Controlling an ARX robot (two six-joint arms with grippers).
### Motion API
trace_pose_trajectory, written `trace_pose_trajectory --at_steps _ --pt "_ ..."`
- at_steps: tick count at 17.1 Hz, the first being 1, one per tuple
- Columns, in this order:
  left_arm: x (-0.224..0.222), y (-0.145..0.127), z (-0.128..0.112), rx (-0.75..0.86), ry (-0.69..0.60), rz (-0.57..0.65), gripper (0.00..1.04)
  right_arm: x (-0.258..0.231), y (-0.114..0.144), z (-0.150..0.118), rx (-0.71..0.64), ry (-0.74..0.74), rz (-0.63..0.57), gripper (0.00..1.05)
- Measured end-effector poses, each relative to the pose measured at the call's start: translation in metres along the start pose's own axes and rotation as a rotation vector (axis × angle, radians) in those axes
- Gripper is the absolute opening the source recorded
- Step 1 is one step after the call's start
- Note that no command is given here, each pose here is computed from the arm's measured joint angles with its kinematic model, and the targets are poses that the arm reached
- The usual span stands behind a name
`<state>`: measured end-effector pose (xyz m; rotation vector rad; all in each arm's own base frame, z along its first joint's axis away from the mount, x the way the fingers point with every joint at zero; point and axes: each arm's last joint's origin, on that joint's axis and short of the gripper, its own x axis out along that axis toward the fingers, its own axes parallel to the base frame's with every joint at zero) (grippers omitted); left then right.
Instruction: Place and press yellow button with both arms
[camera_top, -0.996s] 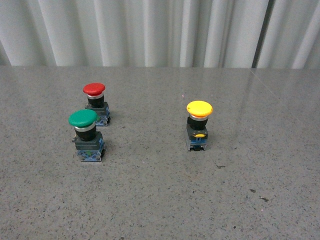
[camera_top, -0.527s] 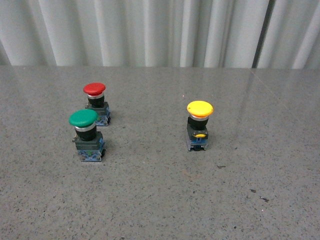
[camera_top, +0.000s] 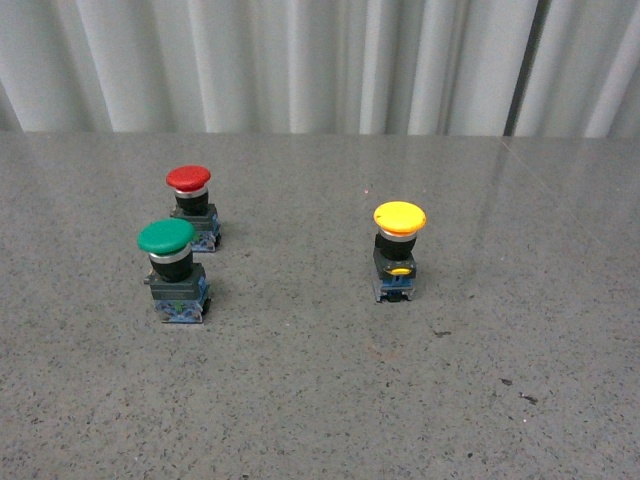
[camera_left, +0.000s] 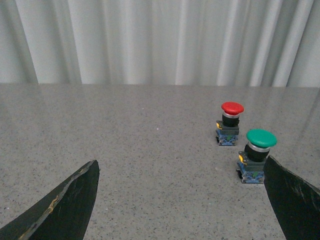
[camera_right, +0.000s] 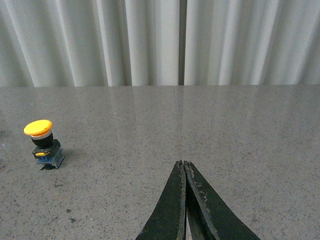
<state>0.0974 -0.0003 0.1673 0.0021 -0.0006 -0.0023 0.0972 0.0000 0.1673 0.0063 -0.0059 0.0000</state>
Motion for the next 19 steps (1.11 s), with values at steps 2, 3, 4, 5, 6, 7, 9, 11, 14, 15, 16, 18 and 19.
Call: trace_pose_trajectory --at_steps 2,3,4,5,6,7,9,11,14,15,16,18,19 --pt "0.0000 0.0000 0.0000 0.000 0.000 -0.001 0.98 0.0000 0.0000 -0.0002 0.000 0.002 0.000 0.02" --pt "0.0000 0.0000 0.0000 0.000 0.000 0.000 0.98 0.0000 0.0000 -0.0002 0.000 0.002 0.000 0.04" --pt "0.0000 0.0000 0.0000 0.000 0.000 0.000 0.98 0.0000 0.0000 -0.0002 0.000 0.002 0.000 0.16" --pt "0.0000 0.0000 0.0000 0.000 0.000 0.000 0.98 0.0000 0.0000 -0.0002 0.000 0.002 0.000 0.29" --pt "0.0000 0.0000 0.0000 0.000 0.000 0.000 0.98 0.0000 0.0000 -0.0002 0.000 0.002 0.000 0.40" --pt "0.0000 0.0000 0.0000 0.000 0.000 0.000 0.98 0.0000 0.0000 -0.0002 0.000 0.002 0.000 0.51" --pt "0.0000 0.0000 0.0000 0.000 0.000 0.000 0.98 0.0000 0.0000 -0.0002 0.000 0.002 0.000 0.68" --pt "0.0000 0.0000 0.0000 0.000 0.000 0.000 0.98 0.0000 0.0000 -0.0002 0.000 0.002 0.000 0.82" --pt "0.0000 0.0000 0.0000 0.000 0.000 0.000 0.98 0.0000 0.0000 -0.0002 0.000 0.002 0.000 0.98" --pt "0.0000 0.0000 0.0000 0.000 0.000 0.000 0.98 0.0000 0.0000 -0.0002 0.000 0.002 0.000 0.98" --pt "0.0000 0.0000 0.0000 0.000 0.000 0.000 0.98 0.0000 0.0000 -0.0002 0.000 0.002 0.000 0.98" --pt "0.0000 0.0000 0.0000 0.000 0.000 0.000 0.98 0.0000 0.0000 -0.0002 0.000 0.002 0.000 0.98" --pt "0.0000 0.0000 0.0000 0.000 0.000 0.000 0.98 0.0000 0.0000 -0.0002 0.000 0.002 0.000 0.98"
